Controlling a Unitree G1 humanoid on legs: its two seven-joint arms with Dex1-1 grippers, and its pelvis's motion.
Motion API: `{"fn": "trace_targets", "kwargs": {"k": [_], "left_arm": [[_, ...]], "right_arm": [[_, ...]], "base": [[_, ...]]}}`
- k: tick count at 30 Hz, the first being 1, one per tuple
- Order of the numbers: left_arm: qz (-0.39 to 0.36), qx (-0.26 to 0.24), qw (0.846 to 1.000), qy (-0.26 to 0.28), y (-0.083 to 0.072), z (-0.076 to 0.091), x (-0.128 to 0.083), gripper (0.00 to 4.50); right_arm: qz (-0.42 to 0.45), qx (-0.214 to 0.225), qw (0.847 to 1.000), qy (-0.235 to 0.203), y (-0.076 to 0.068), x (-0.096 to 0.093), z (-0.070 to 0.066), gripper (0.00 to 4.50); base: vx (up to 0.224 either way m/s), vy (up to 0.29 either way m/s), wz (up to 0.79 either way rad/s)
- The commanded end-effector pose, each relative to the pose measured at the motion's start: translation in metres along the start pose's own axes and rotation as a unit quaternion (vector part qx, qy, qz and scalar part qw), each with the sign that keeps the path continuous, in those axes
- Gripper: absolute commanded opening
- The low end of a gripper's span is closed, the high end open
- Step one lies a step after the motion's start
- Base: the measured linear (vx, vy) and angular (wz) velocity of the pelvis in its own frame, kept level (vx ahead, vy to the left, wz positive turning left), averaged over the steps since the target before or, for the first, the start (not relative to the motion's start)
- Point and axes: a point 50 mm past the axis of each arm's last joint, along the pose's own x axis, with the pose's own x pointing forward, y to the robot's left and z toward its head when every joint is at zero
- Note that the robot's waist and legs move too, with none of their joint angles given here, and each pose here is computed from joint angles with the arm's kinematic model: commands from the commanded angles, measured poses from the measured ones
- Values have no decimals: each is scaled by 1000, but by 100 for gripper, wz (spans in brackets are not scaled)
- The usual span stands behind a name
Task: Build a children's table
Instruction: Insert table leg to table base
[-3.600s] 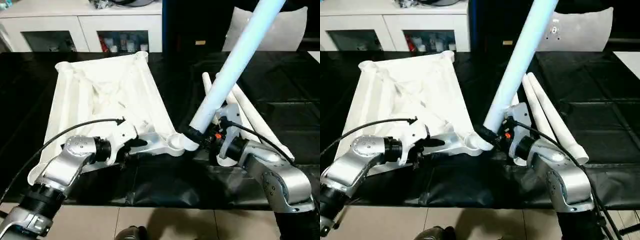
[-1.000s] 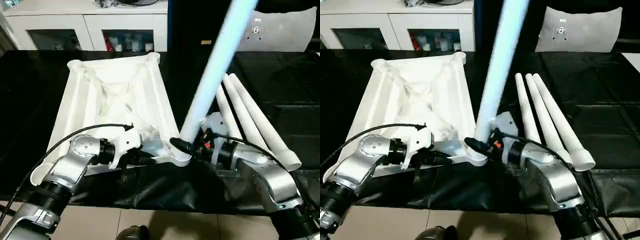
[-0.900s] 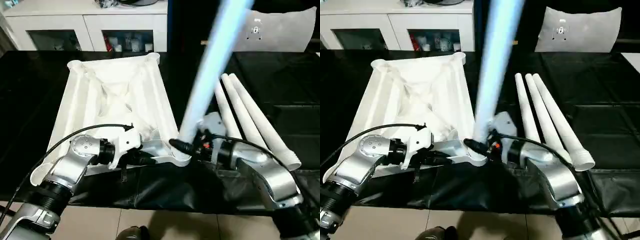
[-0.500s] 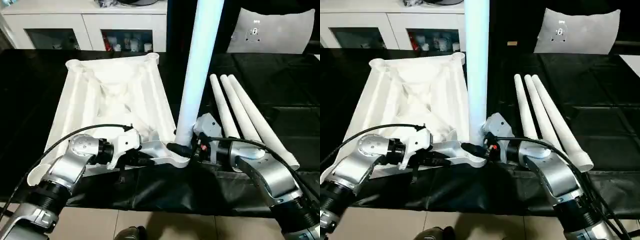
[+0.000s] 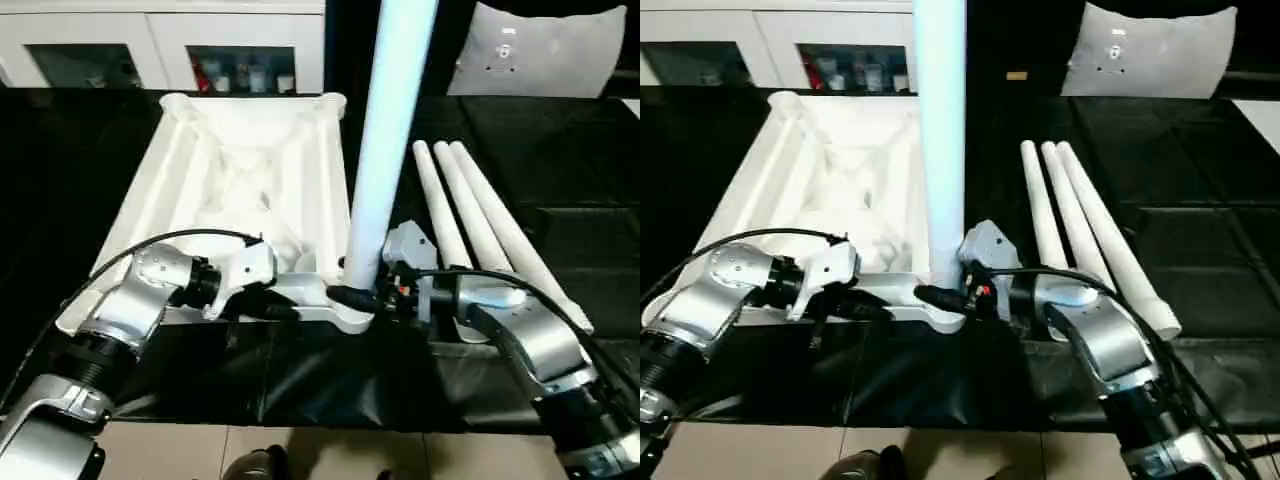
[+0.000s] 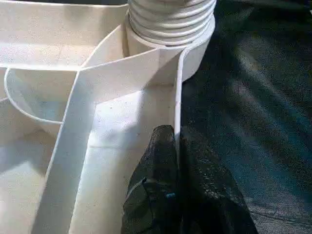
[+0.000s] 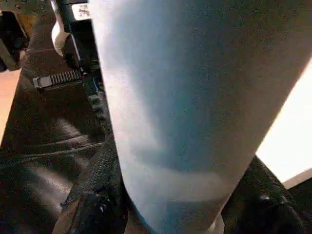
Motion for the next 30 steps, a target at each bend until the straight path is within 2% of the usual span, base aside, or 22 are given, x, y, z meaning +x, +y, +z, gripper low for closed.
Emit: {"fn": "trace_targets", "kwargs": {"k": [1, 6, 7, 9, 13, 17, 21, 26, 28, 30], "left_arm": [[64, -1, 998, -20, 5, 8, -8, 0], [112, -31, 993, -23, -10, 7, -12, 0], [131, -47, 990, -25, -20, 10, -10, 0], [140, -55, 988, -28, -24, 12, -9, 0], [178, -79, 980, -40, -37, 27, 6, 0], [213, -90, 972, -43, -38, 39, 15, 0], [227, -83, 970, -33, -36, 42, 15, 0], [234, -80, 969, -19, -34, 43, 14, 0], [237, -80, 968, -15, -34, 43, 15, 0], [237, -80, 968, -12, -34, 43, 15, 0]], "right_arm": [[-33, 84, 988, 128, 10, 7, -66, 195], [-118, 88, 983, 106, -5, 13, -61, 195], [-157, 97, 979, 91, -11, 17, -58, 195], [-172, 103, 976, 87, -13, 19, -57, 195], [-224, 122, 963, 85, -23, 27, -57, 195], [-219, 130, 964, 80, -22, 37, -55, 195], [-207, 128, 966, 85, -21, 40, -56, 195], [-201, 146, 965, 81, -20, 43, -57, 195], [-202, 144, 966, 80, -22, 43, -56, 251], [-203, 143, 966, 78, -24, 43, -55, 267]], "base": [[0, 0, 0], [-38, 29, -30], [-35, 40, -32], [-31, 31, -26], [-36, 27, -20], [-11, 6, -4], [0, 0, 0], [0, 0, 0], [0, 0, 0], [0, 0, 0]]}}
